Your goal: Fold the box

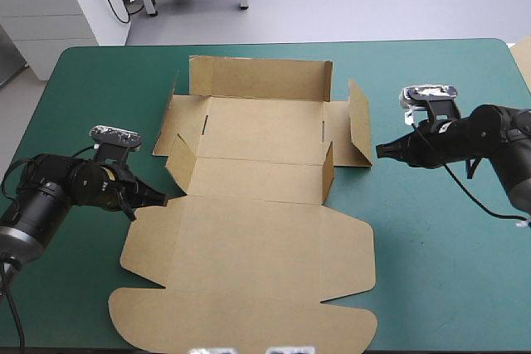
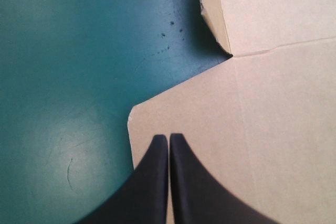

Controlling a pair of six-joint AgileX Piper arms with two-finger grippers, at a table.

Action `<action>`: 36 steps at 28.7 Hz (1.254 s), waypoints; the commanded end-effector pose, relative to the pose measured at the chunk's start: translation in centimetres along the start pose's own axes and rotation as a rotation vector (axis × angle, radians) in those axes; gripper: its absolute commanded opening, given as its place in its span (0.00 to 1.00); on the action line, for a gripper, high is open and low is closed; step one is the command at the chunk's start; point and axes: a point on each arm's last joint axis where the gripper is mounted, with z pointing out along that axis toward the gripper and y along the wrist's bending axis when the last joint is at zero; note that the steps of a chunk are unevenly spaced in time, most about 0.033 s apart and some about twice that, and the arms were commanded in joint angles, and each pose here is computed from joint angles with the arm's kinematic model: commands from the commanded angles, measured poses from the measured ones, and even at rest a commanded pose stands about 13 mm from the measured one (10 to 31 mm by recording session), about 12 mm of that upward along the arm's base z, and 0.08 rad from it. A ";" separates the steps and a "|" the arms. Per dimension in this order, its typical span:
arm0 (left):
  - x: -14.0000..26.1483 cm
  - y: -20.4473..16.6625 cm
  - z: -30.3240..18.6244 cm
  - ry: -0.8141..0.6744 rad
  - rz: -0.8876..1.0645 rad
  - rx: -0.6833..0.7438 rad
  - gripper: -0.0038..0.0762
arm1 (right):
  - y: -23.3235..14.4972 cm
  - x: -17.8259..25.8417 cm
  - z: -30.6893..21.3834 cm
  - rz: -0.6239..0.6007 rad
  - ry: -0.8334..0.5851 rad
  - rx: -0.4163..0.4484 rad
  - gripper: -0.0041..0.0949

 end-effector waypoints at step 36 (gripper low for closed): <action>-0.4 -0.2 -1.5 -0.044 0.019 0.014 0.04 | 7.3 -5.2 2.8 -0.099 0.024 -0.045 0.04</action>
